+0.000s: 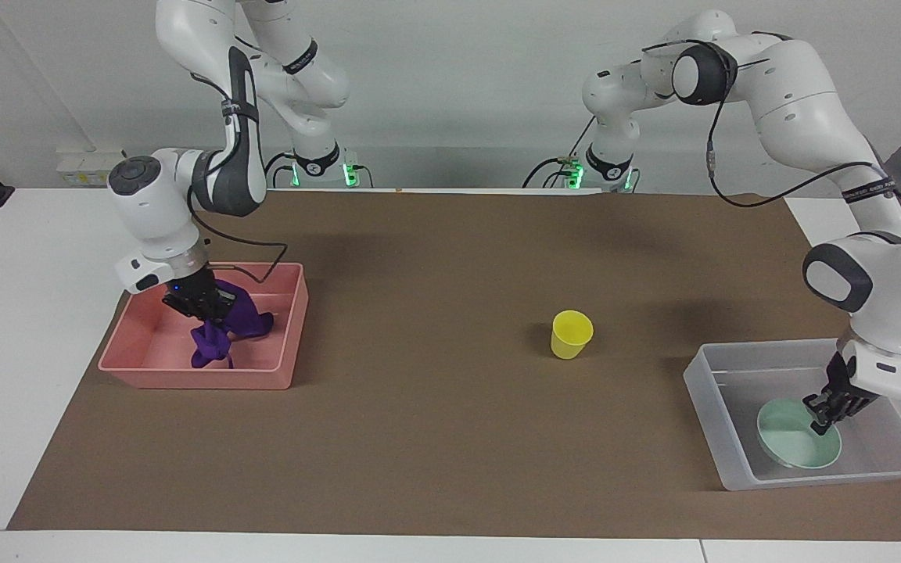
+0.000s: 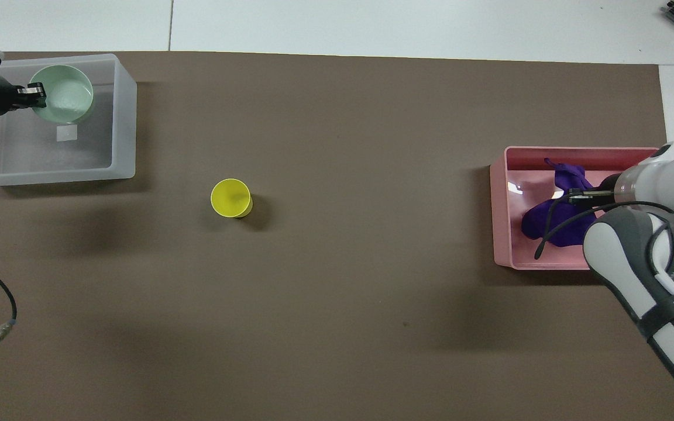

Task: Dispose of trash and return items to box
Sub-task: 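Carry the bowl into the clear box while the right gripper drops the cloth, then reach the left gripper to the yellow cup and grasp it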

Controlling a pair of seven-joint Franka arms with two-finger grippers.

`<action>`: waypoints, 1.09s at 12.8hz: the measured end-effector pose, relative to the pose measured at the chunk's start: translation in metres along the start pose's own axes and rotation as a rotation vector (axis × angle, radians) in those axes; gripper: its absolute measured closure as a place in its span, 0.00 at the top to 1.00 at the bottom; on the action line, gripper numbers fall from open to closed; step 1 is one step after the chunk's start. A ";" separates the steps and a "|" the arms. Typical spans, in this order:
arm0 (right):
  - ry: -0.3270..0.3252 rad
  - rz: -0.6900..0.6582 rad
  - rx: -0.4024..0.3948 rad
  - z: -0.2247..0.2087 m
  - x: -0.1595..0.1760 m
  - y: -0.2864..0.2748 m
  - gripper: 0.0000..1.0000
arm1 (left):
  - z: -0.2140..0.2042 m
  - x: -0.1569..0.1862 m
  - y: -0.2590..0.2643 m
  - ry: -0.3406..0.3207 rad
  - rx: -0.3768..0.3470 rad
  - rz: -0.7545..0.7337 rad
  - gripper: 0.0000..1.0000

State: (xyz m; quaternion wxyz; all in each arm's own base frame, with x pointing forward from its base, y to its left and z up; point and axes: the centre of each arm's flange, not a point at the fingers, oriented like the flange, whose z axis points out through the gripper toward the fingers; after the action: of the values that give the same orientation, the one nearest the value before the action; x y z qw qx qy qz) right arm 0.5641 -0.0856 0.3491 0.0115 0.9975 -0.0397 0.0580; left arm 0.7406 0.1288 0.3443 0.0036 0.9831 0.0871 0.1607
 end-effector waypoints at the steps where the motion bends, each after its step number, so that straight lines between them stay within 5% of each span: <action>1: -0.007 0.007 0.002 0.005 -0.003 0.000 0.30 | 0.012 -0.009 -0.001 0.002 0.006 0.007 0.04; 4: 0.002 0.011 0.004 0.003 -0.002 0.000 0.64 | 0.014 -0.018 0.000 0.019 0.007 0.010 0.04; 7: 0.020 -0.011 0.006 -0.027 0.008 -0.017 0.99 | 0.008 -0.020 0.002 -0.007 0.006 0.036 0.37; 12: 0.020 0.051 0.012 -0.097 0.007 -0.092 1.00 | -0.077 -0.006 0.030 -0.016 -0.009 0.106 1.00; 14: 0.005 0.056 0.005 -0.135 0.007 -0.095 1.00 | -0.117 -0.018 0.060 -0.032 -0.021 0.165 1.00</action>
State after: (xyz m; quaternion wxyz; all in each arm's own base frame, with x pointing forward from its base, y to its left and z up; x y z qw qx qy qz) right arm 0.5630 0.0121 0.4823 0.0074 0.9958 -0.0675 0.0610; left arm 0.6971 0.0639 0.4515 0.0021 0.9894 0.0038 0.1454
